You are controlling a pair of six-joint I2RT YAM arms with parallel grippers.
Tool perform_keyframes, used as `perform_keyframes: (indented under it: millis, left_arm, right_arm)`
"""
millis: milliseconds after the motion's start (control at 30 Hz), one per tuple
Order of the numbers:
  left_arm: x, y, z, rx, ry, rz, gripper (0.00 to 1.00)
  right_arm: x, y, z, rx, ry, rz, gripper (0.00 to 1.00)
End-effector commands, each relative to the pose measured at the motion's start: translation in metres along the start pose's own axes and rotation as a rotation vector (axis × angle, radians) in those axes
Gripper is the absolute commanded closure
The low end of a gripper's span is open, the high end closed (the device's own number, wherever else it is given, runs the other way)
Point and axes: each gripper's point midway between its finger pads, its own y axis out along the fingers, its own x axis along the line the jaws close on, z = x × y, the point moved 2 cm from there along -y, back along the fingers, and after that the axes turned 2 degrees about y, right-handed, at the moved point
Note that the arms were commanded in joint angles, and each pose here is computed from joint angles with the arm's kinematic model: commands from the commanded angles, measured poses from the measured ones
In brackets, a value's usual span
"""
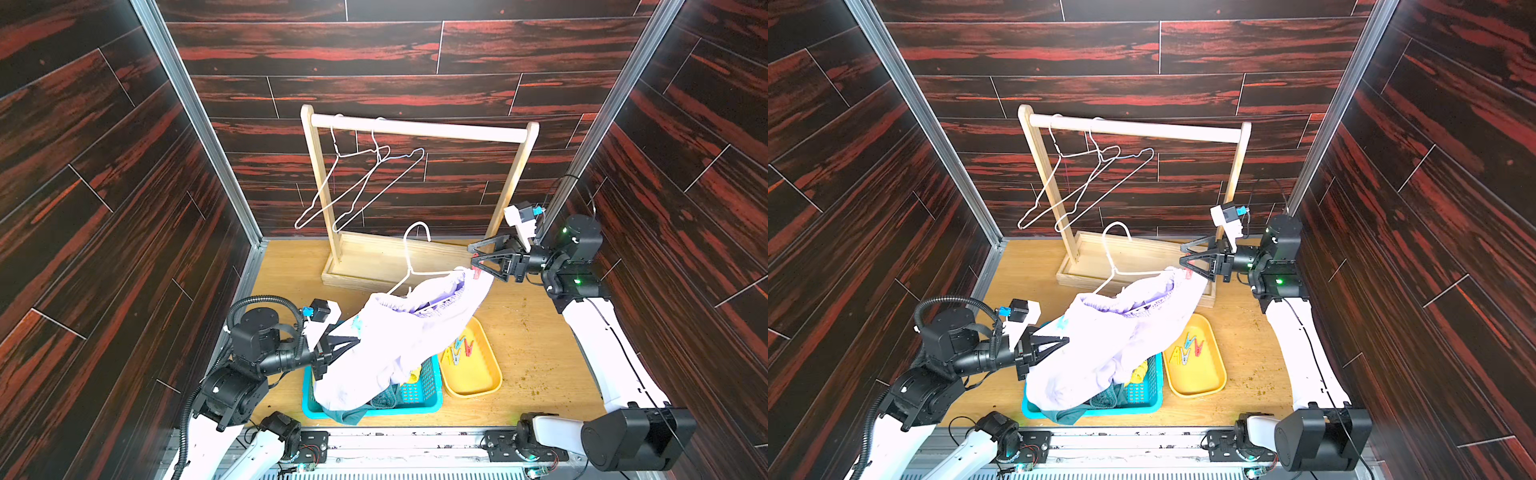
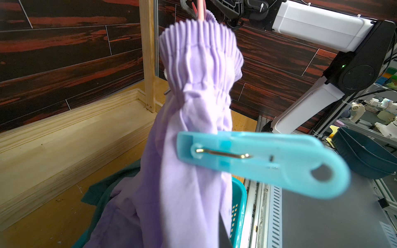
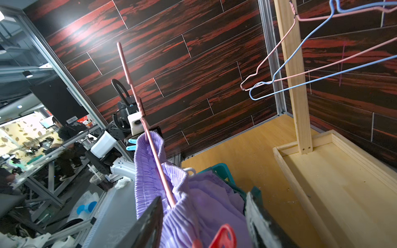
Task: Remove the clothespins securing shorts to the hanger
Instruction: Remove the clothespin from the hanger.
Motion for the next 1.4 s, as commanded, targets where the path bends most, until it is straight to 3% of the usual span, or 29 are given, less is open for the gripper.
perform_keyframes:
  millis: [0,333,500,600,700,867,1367]
  left_arm:
    - [-0.009,-0.008,-0.02,-0.056,0.078,0.009,1.0]
    - [-0.008,-0.007,-0.019,-0.05,0.075,0.007,1.0]
    - [-0.008,-0.007,-0.019,-0.05,0.074,0.008,1.0]
    - [-0.008,-0.007,-0.018,-0.05,0.076,0.009,1.0]
    - [-0.008,-0.006,-0.017,-0.047,0.073,0.009,1.0]
    - [-0.008,-0.006,-0.016,-0.042,0.07,0.007,1.0]
    - [-0.005,-0.004,-0.007,-0.019,0.058,0.004,1.0]
  right_arm:
    - [0.012,0.003,-0.003,0.011,-0.028,-0.027,0.41]
    - [0.015,0.005,-0.004,0.019,-0.031,-0.048,0.68]
    - [0.015,0.005,-0.004,0.018,-0.033,-0.046,0.7]
    - [0.015,0.005,-0.004,0.019,-0.031,-0.049,0.81]
    - [0.015,0.005,-0.005,0.019,-0.032,-0.049,0.83]
    - [0.016,0.006,-0.005,0.02,-0.029,-0.051,1.0]
    - [0.023,0.003,-0.025,-0.034,-0.091,0.071,1.0]
